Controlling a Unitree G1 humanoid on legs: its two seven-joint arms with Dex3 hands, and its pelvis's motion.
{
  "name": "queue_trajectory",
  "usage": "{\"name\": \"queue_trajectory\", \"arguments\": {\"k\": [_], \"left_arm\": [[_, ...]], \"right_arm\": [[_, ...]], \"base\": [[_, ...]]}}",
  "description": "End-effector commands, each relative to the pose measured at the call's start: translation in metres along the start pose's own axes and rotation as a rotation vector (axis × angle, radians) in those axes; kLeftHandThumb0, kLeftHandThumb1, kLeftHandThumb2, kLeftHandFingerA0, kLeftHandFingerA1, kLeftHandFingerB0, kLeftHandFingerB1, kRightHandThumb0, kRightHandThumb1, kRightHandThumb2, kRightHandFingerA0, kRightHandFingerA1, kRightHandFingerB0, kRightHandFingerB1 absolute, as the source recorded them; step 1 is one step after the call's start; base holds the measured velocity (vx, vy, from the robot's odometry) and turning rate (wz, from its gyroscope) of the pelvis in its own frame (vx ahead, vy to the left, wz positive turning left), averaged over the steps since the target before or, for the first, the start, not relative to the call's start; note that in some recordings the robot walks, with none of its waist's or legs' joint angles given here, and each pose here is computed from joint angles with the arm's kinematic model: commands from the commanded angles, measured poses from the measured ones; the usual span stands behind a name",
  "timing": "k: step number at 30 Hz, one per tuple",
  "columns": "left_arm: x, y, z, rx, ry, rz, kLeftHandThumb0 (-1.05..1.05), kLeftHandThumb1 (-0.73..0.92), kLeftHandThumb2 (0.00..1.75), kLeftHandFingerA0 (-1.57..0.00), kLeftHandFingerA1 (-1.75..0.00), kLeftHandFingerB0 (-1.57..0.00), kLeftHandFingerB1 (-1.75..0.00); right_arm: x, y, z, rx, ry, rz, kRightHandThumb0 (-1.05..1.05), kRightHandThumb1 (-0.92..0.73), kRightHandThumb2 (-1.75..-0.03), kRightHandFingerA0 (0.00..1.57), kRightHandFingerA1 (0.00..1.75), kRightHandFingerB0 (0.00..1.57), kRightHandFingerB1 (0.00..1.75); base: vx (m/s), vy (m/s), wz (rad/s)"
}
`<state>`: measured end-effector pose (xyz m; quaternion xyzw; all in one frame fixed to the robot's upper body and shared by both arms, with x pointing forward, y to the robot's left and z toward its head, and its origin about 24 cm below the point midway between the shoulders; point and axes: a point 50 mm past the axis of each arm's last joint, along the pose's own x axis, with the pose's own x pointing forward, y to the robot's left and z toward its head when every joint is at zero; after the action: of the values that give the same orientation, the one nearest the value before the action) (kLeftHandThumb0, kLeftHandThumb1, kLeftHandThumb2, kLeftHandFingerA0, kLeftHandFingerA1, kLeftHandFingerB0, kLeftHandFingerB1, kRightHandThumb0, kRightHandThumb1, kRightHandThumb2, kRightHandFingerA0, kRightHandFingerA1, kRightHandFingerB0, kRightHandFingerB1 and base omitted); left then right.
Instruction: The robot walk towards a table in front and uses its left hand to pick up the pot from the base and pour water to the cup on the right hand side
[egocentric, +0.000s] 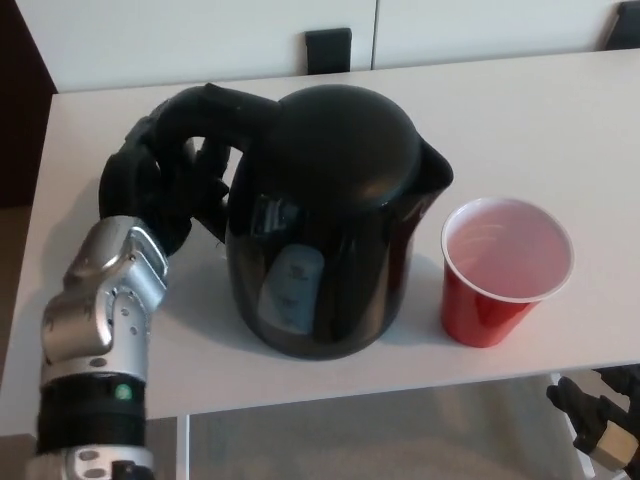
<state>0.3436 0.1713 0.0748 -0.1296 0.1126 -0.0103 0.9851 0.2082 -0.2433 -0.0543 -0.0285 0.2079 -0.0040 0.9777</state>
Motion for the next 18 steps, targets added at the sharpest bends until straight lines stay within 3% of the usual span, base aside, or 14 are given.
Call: {"name": "queue_trajectory", "arguments": {"k": [1, 13, 14, 18], "left_arm": [[-0.012, -0.001, 0.007, 0.400, 0.187, -0.392, -0.77, 0.44, 0.78, 0.00, 0.00, 0.00, 0.00], [-0.013, -0.001, 0.063, 0.553, 0.144, -0.473, -0.64, 0.41, 0.70, 0.00, 0.00, 0.00, 0.00], [-0.016, 0.002, 0.099, 0.635, 0.143, -0.521, -0.71, 0.42, 0.73, 0.00, 0.00, 0.00, 0.00], [-0.019, 0.007, 0.124, 0.714, 0.129, -0.560, -0.67, 0.41, 0.70, 0.00, 0.00, 0.00, 0.00]], "right_arm": [[0.006, -0.012, 0.014, -0.053, -0.028, -0.015, -0.58, -0.77, -0.62, 0.38, 0.46, 0.21, 0.37], [0.006, -0.013, 0.018, -0.041, -0.030, -0.020, -0.57, -0.76, -0.62, 0.38, 0.45, 0.22, 0.37], [0.008, -0.014, 0.021, -0.042, -0.038, -0.013, -0.61, -0.62, -0.84, 0.28, 0.51, 0.18, 0.45], [0.009, -0.014, 0.022, -0.039, -0.040, -0.012, -0.61, -0.62, -0.84, 0.28, 0.51, 0.18, 0.45]], "base": [[0.00, 0.000, 0.00], [0.00, 0.000, 0.00], [0.00, 0.000, 0.00], [0.00, 0.000, 0.00]]}}
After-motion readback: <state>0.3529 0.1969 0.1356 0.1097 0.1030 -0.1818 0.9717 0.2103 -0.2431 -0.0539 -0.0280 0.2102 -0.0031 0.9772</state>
